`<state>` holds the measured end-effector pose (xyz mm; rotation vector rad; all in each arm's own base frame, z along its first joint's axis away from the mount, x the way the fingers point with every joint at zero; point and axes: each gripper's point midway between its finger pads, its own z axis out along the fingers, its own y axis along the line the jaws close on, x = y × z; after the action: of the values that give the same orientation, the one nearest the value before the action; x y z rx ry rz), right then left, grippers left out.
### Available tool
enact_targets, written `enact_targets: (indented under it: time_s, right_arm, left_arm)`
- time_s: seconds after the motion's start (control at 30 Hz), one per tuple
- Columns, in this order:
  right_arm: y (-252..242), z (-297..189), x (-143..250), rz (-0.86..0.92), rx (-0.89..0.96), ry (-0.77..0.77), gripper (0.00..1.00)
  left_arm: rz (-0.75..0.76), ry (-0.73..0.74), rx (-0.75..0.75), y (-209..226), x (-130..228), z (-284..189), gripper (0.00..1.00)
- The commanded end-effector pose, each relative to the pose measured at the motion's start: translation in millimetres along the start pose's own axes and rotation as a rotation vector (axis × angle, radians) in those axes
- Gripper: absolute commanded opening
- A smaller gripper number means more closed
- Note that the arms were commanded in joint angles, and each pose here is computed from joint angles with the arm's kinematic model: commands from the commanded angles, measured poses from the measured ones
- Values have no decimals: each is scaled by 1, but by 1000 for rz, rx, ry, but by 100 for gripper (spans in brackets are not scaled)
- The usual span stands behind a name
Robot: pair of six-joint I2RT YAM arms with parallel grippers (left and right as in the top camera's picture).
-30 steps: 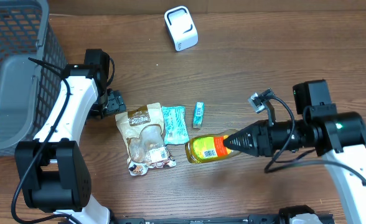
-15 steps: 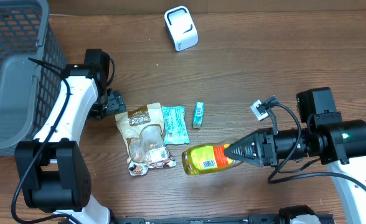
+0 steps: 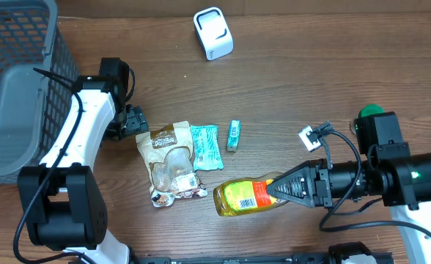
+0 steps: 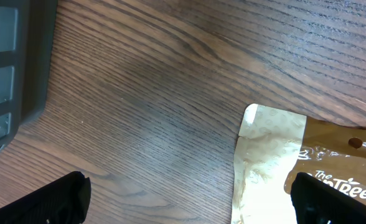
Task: Scan the item barcode
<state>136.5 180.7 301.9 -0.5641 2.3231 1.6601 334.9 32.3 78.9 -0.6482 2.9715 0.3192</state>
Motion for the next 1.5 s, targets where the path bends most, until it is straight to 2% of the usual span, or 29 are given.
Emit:
enact_targets:
  time_s: [0.0, 1.47]
  right_arm:
    - [12, -1, 0, -24, -52, -15, 4]
    - [-8, 0, -9, -53, 40, -16, 5]
  left_arm:
    - [-8, 0, -23, 4, -1, 3, 100]
    - [-8, 0, -23, 4, -1, 3, 99]
